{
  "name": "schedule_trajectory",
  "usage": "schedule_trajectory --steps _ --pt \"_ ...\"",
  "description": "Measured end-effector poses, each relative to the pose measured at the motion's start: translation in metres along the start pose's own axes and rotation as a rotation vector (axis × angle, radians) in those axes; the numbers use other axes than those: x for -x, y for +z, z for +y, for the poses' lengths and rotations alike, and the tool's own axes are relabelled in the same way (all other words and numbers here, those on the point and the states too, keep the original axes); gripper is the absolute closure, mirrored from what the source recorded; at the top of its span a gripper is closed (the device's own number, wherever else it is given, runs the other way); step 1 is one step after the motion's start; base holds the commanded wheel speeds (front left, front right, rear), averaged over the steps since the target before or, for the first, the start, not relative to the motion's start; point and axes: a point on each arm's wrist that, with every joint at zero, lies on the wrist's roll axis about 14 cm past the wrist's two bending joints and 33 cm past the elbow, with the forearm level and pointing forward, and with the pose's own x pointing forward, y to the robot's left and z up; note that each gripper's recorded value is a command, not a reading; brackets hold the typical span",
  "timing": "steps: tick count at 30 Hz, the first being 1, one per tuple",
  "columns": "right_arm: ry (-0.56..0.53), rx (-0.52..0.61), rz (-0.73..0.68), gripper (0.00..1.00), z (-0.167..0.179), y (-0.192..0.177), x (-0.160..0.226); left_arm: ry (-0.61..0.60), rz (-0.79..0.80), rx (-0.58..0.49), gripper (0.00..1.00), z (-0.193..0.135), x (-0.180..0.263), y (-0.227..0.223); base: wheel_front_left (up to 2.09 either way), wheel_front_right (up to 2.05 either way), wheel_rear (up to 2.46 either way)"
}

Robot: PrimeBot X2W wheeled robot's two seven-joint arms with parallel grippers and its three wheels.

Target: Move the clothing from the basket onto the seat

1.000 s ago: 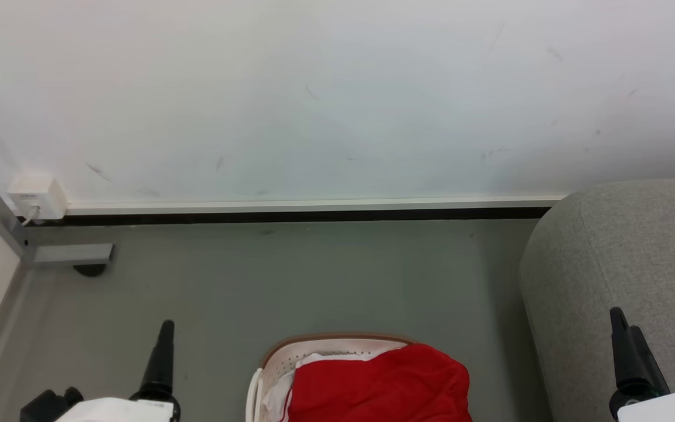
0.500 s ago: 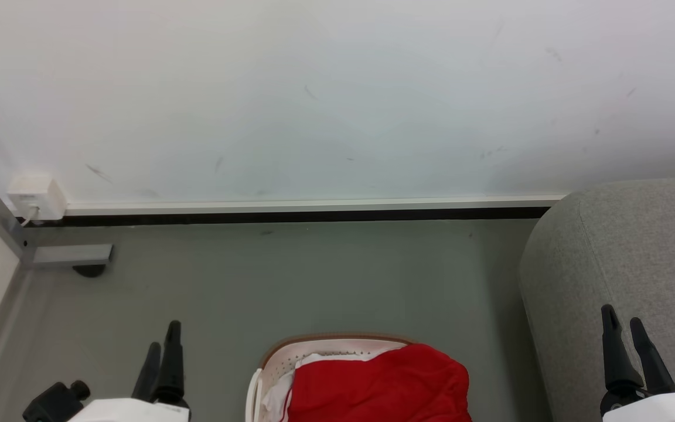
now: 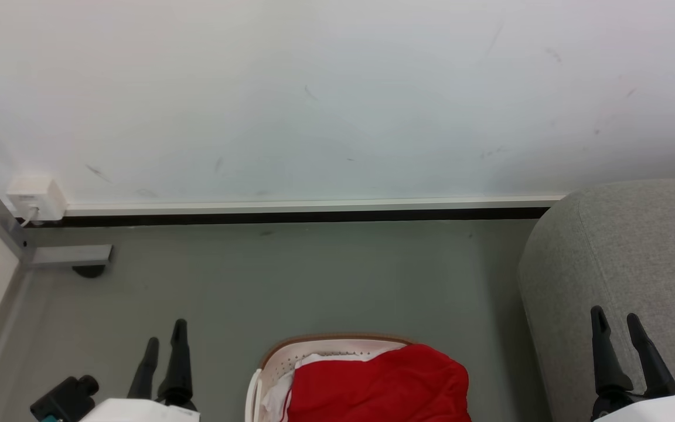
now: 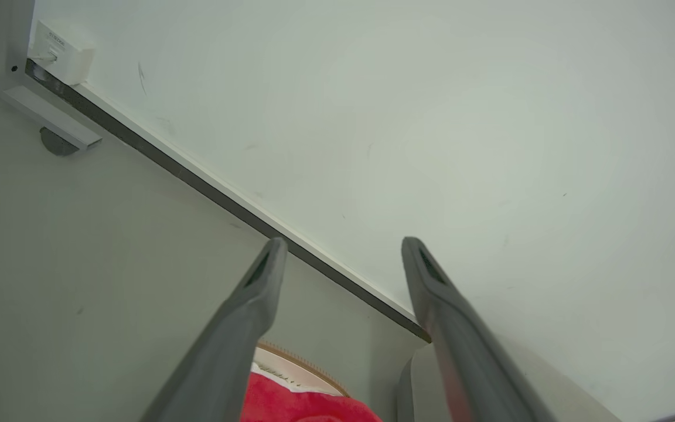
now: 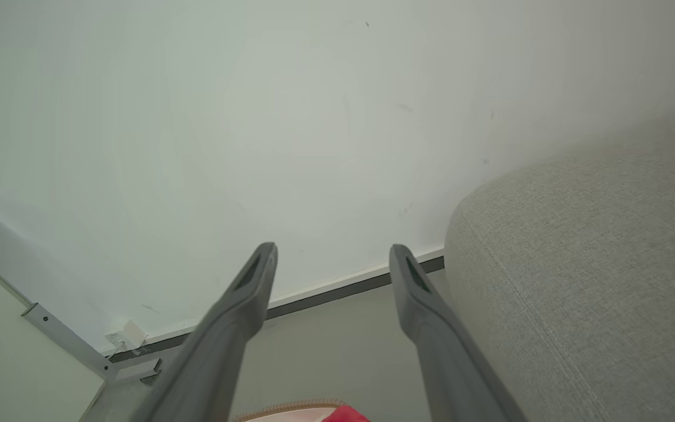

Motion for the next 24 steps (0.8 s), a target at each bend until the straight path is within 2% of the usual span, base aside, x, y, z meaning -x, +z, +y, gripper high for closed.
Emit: schedule_trajectory --steps 24 --pt "0.033 0.245 0.009 0.00 0.0002 -0.0064 0.0058 -0.017 0.000 -0.307 0.00 0.0029 0.0038 -0.0076 0.00 0.00 0.00"
